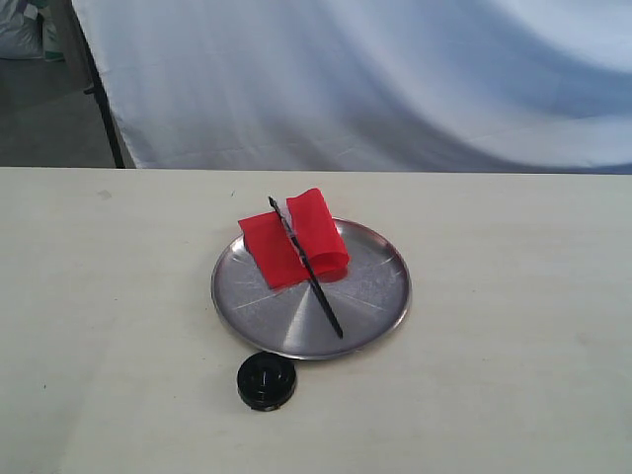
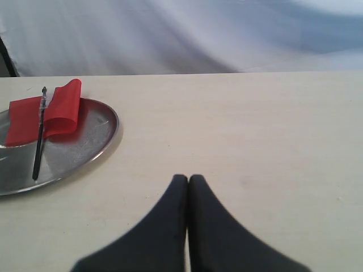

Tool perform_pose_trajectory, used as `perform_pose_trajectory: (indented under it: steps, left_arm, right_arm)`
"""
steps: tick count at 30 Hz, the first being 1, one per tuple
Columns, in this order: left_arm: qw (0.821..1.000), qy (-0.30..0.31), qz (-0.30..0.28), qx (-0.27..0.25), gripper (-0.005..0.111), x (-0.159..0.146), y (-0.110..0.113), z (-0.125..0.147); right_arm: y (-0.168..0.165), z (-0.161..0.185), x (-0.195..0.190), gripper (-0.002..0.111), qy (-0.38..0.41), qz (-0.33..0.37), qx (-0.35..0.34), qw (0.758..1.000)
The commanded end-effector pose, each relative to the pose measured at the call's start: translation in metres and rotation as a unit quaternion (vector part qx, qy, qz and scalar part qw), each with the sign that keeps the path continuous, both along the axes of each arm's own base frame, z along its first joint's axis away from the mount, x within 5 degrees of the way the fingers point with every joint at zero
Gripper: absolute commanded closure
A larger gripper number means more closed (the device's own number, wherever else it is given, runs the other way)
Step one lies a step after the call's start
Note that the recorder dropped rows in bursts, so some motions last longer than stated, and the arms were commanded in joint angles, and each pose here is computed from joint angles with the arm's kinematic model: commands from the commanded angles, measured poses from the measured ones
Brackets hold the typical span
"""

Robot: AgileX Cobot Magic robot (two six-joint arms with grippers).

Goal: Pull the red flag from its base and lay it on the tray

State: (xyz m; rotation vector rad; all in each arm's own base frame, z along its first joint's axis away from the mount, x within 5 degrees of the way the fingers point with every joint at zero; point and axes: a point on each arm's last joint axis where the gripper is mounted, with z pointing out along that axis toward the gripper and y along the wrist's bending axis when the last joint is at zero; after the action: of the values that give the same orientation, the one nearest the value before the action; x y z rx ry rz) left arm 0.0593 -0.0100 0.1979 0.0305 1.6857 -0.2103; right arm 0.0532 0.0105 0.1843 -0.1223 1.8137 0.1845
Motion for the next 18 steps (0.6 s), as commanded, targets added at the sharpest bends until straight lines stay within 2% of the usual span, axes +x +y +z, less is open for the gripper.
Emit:
perform_pose_trajectory:
  steps: [1, 4, 6, 10, 18]
  left_arm:
    - [1.0, 0.001, 0.0, -0.006, 0.107, -0.0005, 0.0, -0.0013]
    - [0.999, 0.007, 0.004, -0.035, 0.107, -0.0005, -0.0001, -0.0015]
    - [0.996, 0.014, 0.009, -0.085, 0.107, -0.0005, -0.0001, -0.0013]
    - [0.998, 0.011, 0.011, -0.062, 0.107, -0.0004, 0.0006, -0.0014]
    - [0.998, 0.01, 0.01, -0.06, 0.107, -0.0004, 0.0007, -0.0014]
  right_arm:
    - [-0.0003, -0.0001, -0.0002, 0.108, -0.006, 0.0, -0.004, 1.0]
    - [-0.0003, -0.0001, -0.0002, 0.108, -0.006, 0.0, -0.004, 1.0]
    - [-0.0003, -0.0001, -0.0002, 0.108, -0.006, 0.0, -0.004, 1.0]
    - [-0.0003, -0.0001, -0.0002, 0.108, -0.006, 0.0, -0.004, 1.0]
    - [-0.0003, -0.0001, -0.0002, 0.108, -0.006, 0.0, -0.004, 1.0]
